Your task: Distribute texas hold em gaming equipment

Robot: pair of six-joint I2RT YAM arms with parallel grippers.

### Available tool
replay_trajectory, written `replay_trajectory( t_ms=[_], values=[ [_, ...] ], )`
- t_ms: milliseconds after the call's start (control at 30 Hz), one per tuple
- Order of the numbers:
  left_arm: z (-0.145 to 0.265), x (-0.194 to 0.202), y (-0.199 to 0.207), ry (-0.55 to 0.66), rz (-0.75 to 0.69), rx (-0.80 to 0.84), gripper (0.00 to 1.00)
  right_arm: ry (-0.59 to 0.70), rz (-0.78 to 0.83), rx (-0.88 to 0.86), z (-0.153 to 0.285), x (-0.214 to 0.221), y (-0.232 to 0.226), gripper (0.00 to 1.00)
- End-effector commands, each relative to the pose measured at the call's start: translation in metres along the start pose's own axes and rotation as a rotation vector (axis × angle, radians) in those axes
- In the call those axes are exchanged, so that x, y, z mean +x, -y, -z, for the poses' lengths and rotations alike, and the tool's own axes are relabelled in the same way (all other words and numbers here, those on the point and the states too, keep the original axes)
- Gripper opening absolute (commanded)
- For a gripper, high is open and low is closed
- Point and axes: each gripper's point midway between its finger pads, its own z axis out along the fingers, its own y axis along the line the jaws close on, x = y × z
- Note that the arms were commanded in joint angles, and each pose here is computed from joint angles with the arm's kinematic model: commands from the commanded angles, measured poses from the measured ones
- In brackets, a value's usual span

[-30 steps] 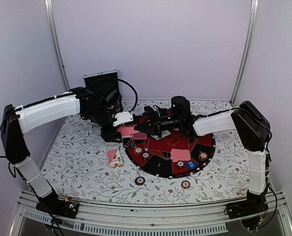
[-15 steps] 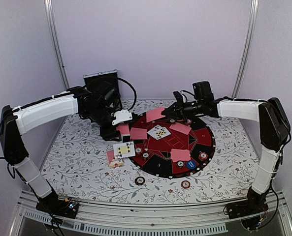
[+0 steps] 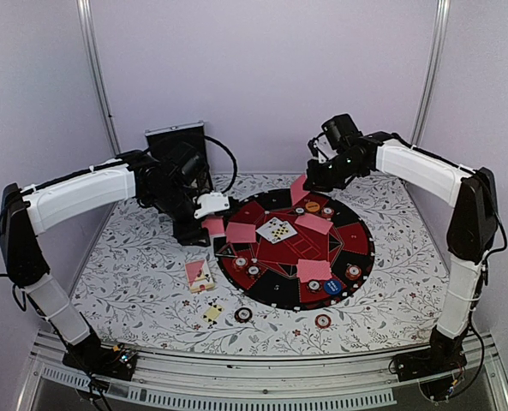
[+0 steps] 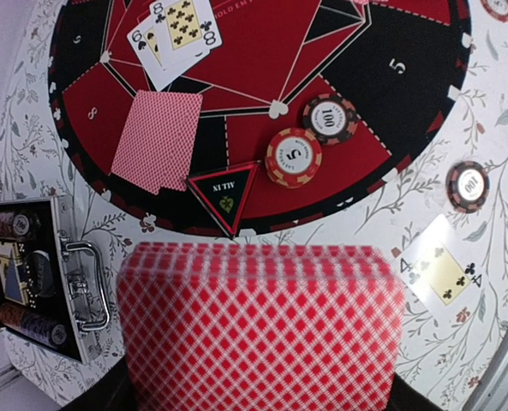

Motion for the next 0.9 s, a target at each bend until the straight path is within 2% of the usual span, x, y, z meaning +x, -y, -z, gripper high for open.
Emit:
replay_trajectory(
  t_ms=[0, 100, 233, 567, 867],
  values=[
    [0.008, 0.0, 0.0, 0.013, 0.015, 0.005, 0.0, -0.067, 0.213, 0.376, -0.025, 0.024, 0.025, 0.0],
    [0.01, 0.003, 0.002, 0.014, 0.02, 0.009, 0.0, -0.053, 0.308, 0.541, -0.033, 0.023, 0.03, 0.0],
    [0.013, 0.004, 0.005, 0.022, 0.026, 0.017, 0.0, -0.073, 0.381, 0.617, -0.054, 0.031, 0.028, 0.0],
    [0.013, 0.007, 0.006, 0.022, 0.031, 0.022, 0.0, -0.167, 0.47, 0.617, -0.108, 0.069, 0.016, 0.0],
    [0.013, 0.005, 0.004, 0.024, 0.032, 0.022, 0.0, -0.231, 0.541, 0.625, -0.135, 0.102, 0.012, 0.0]
  ],
)
